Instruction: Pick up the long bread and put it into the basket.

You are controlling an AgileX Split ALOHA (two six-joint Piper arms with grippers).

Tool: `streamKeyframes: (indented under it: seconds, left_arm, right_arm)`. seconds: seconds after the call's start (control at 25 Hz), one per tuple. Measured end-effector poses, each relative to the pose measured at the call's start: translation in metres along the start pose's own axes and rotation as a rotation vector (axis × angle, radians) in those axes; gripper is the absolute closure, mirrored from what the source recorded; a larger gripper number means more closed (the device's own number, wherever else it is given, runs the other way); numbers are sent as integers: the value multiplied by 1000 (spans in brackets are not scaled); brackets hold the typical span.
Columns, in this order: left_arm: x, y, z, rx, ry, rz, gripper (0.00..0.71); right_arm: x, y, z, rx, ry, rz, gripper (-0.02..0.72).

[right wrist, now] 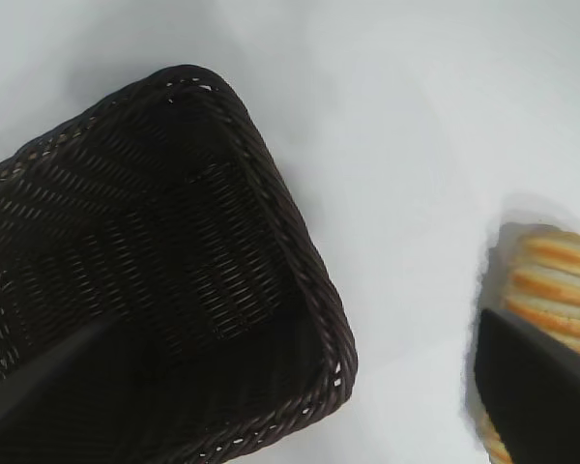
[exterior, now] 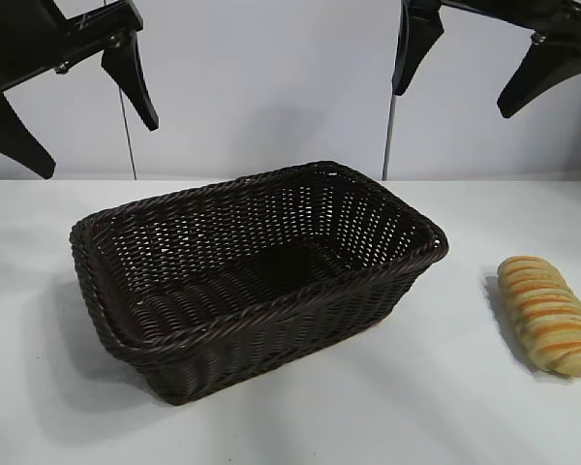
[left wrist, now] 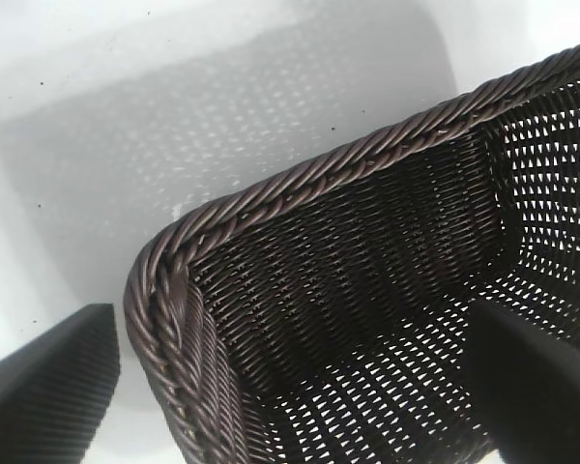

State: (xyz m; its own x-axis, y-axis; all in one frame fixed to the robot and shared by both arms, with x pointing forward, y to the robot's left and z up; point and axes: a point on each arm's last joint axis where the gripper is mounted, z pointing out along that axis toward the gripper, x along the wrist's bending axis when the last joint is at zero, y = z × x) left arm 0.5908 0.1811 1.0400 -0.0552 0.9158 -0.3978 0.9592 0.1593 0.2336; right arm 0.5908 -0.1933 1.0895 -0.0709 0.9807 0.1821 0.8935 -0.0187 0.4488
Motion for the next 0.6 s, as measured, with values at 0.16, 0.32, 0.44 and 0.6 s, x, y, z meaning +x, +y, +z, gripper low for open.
streamKeyframes:
  seconds: [0.16,0.32,0.44,0.6]
  left_arm:
    - [0,0,0,0,0,0,16]
    - [0,0,0,0,0,0,16]
    - [0,0,0,0,0,0,16]
    - [0,0,0,0,0,0,16]
  right_arm:
    - [0,0,0,0,0,0,8]
    - [0,0,0,0,0,0,8]
    - [0,1,0,-7,2,0,8]
    - [0,1,0,-11,2,0,8]
